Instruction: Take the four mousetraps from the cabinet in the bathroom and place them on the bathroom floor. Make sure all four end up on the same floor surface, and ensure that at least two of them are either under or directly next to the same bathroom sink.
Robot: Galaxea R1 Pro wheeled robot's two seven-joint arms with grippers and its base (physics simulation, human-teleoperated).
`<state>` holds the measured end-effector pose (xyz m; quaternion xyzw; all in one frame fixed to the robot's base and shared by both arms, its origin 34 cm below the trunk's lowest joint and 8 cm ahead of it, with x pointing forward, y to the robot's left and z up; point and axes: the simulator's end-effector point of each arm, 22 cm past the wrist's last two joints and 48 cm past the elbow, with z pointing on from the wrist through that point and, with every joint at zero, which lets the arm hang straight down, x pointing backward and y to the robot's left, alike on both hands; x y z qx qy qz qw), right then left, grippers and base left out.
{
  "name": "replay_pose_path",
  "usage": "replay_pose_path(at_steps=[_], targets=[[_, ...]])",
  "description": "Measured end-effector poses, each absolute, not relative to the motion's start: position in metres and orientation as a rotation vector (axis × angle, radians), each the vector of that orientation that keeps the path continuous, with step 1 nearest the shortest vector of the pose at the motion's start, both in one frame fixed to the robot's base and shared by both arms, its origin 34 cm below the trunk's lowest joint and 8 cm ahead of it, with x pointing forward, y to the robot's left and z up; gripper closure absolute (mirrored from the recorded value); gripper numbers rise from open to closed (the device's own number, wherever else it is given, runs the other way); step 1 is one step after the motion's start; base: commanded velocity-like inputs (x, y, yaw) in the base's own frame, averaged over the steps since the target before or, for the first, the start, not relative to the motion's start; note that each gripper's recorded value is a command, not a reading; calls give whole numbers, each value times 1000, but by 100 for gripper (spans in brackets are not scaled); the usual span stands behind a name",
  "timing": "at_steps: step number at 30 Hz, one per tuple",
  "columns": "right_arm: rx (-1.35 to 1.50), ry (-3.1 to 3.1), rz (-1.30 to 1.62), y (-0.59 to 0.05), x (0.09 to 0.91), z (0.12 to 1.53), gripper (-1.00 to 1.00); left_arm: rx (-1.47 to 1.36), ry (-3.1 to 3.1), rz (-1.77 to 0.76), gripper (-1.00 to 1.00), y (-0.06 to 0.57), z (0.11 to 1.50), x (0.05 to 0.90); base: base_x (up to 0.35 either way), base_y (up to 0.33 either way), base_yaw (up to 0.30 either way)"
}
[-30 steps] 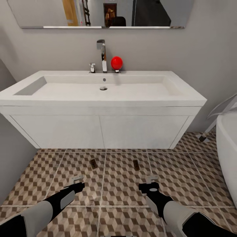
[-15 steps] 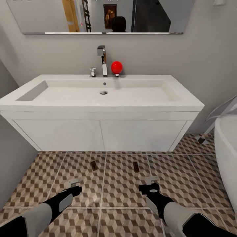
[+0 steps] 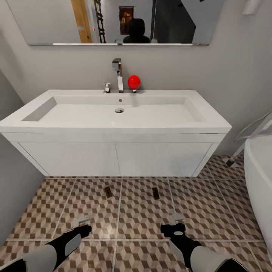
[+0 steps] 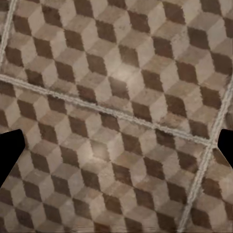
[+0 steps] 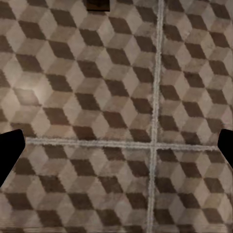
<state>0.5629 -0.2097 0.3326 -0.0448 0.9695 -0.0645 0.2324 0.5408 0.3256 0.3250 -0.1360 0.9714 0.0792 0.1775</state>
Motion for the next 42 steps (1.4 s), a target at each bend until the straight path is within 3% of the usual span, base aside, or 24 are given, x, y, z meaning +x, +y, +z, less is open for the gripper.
replay_pose_path(at_steps=[14, 23, 42], targets=[[-159, 2868, -219, -226, 422, 318, -100, -396, 2911, 399, -100, 366, 322, 411, 0, 0, 0], [-148, 2923, -227, -233, 356, 327, -100, -385, 3019, 418, -100, 357, 329, 331, 0, 0, 0], [-176, 3042, -238, -237, 262, 360, -100, -379, 3106, 362, -100, 321, 359, 280, 0, 0, 0]])
